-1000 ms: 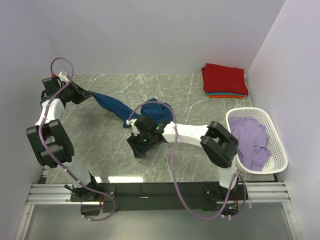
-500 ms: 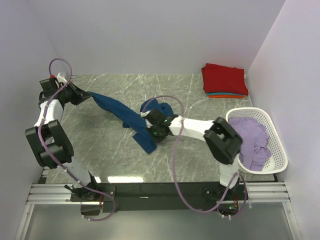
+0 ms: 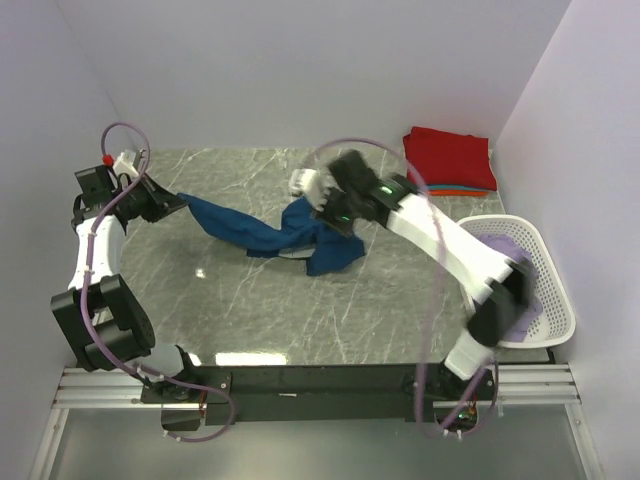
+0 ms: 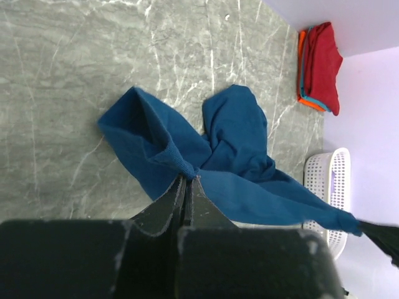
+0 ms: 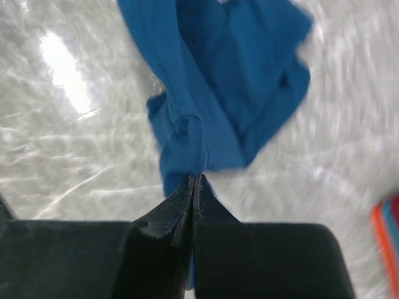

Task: Fold and stack the t-shirts
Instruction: Flatten the tshirt out

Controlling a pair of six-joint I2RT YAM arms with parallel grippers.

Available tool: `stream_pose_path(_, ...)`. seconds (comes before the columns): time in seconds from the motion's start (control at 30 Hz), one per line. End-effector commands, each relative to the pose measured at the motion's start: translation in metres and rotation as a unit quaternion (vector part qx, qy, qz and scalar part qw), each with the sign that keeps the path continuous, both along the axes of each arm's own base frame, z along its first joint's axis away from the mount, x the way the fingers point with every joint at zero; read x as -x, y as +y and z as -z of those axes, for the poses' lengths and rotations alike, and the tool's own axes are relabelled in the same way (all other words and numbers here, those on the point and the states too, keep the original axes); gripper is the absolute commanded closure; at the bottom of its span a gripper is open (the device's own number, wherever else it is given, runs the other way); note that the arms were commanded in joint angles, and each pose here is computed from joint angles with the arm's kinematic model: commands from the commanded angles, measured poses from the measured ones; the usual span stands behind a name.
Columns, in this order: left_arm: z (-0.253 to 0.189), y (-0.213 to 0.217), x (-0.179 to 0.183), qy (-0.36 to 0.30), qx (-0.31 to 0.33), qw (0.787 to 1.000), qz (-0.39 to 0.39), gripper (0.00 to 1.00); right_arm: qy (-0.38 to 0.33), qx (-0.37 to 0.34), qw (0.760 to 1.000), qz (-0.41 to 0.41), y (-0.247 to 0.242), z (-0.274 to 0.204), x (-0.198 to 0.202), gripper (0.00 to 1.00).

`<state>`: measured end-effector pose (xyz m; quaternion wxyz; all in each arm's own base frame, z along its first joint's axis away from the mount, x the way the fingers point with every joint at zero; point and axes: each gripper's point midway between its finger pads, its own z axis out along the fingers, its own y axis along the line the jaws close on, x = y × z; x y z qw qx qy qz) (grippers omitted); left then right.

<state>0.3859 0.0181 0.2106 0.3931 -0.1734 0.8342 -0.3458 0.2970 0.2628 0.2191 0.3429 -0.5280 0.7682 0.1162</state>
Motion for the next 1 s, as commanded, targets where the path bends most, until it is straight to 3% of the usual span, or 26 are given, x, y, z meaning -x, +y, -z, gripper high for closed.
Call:
stream_pose_path(0.0, 0.003, 0.005, 0.003, 0.008, -0.013, 1.0, -0.007, 0.99, 0.06, 0.093, 0.986, -0.128, 0.048, 0.055, -0.008, 1.0)
stream_pose_path(0.07, 0.009, 0.011, -0.001, 0.019, -0.012, 1.0, -0.017, 0.99, 0.05, 0.1, 0.985, -0.135, 0.078, 0.04, -0.021, 0.96)
stream_pose_path(0.1, 0.009, 0.014, -0.005, 0.017, -0.012, 1.0, -0.02, 0.99, 0.074, 0.118, 0.981, -0.138, 0.097, 0.068, -0.023, 0.91)
stream_pose_path(0.13, 0.015, 0.018, -0.007, 0.026, -0.007, 0.999, -0.027, 0.99, 0.084, 0.107, 0.984, -0.118, 0.107, 0.069, -0.027, 0.84)
stream_pose_path(0.17, 0.018, 0.02, -0.009, 0.03, -0.005, 0.999, -0.03, 0.99, 0.077, 0.079, 0.988, -0.109, 0.119, 0.05, -0.035, 0.66)
stream_pose_path(0.27, 0.027, 0.03, -0.017, 0.04, 0.008, 0.998, -0.039, 0.99, 0.109, 0.048, 0.991, -0.053, 0.114, 0.054, -0.052, 0.48)
stream_pose_path(0.33, 0.033, 0.036, -0.022, 0.045, 0.012, 0.998, -0.045, 0.99, 0.13, -0.011, 0.991, -0.02, 0.092, 0.027, -0.057, 0.41)
stream_pose_path(0.37, 0.035, 0.037, -0.023, 0.044, 0.015, 0.998, -0.042, 0.99, 0.161, -0.02, 0.987, -0.009, 0.08, 0.042, -0.052, 0.39)
stream_pose_path(0.43, 0.037, 0.039, -0.026, 0.043, 0.019, 0.998, -0.044, 0.99, 0.188, -0.095, 0.977, 0.02, 0.053, 0.008, -0.043, 0.39)
stream_pose_path(0.6, 0.047, 0.037, -0.031, 0.05, 0.035, 0.997, -0.039, 0.99, 0.248, -0.19, 0.948, 0.061, 0.017, 0.023, 0.004, 0.43)
stream_pose_path(0.73, 0.049, 0.037, -0.032, 0.049, 0.036, 0.997, -0.039, 0.99, 0.279, -0.215, 0.933, 0.075, 0.018, 0.055, 0.017, 0.55)
stream_pose_path(0.97, 0.043, 0.039, -0.031, 0.044, 0.025, 0.998, -0.037, 0.99, 0.366, -0.249, 0.89, 0.105, 0.03, 0.107, 0.007, 0.49)
